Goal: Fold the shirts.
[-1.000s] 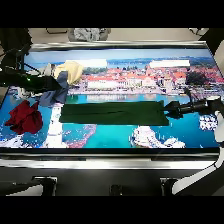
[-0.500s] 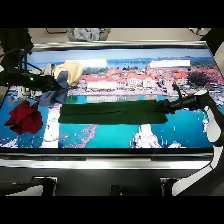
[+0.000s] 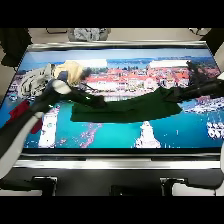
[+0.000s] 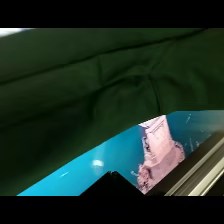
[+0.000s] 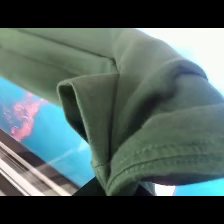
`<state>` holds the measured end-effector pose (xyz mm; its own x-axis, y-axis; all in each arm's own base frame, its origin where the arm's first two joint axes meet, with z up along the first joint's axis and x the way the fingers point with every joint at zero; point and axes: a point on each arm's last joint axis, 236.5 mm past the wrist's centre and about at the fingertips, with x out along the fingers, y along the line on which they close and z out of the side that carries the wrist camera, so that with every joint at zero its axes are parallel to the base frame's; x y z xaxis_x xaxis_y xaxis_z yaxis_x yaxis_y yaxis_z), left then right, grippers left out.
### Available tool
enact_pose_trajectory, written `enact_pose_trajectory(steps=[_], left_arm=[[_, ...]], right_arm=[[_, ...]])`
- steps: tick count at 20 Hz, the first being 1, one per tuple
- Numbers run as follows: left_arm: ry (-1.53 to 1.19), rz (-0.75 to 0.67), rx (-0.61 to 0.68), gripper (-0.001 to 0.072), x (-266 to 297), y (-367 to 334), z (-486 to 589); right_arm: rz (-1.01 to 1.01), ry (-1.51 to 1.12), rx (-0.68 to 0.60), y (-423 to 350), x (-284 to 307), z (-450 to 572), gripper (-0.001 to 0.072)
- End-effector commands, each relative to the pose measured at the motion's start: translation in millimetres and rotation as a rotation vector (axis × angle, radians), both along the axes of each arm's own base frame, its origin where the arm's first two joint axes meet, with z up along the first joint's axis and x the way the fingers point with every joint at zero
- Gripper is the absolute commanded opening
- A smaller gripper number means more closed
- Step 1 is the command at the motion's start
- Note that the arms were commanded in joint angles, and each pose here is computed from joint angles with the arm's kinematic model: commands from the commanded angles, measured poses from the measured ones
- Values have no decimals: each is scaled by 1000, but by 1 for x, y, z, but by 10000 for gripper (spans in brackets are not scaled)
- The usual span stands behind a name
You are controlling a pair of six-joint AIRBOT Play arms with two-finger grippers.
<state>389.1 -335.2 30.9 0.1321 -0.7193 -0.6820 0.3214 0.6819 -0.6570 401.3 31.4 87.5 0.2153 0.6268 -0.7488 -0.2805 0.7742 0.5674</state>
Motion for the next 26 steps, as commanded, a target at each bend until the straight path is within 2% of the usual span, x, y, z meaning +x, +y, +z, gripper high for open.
enact_pose_trajectory(steps=[1, 5, 9, 15, 18, 21, 23, 26], left_arm=[[91, 30, -112, 24, -20, -75, -34], [207, -18, -154, 24, -52, -131, -68], [199, -35, -236, 24, -60, -184, -64], [314, -29, -304, 22, -78, -215, -77], [187, -66, -252, 20, -44, -176, -54], [-36, -46, -50, 20, 12, -83, -11], [-194, 24, 59, 21, 49, -8, 38], [-352, 193, 86, 22, 79, 91, 123]], right_arm=[[-2, -40, -73, 4, -42, 53, 38], [-5, -70, -97, 15, -84, 94, 38], [-28, -83, -142, 18, -116, 115, 38], [-103, -129, -185, 5, -102, 117, 37], [-114, -100, -140, 4, -77, 102, 36], [-121, -108, -19, 18, -41, 92, 36], [-91, -105, 0, 39, -21, 78, 36], [20, -98, 38, 108, 1, 51, 36]])
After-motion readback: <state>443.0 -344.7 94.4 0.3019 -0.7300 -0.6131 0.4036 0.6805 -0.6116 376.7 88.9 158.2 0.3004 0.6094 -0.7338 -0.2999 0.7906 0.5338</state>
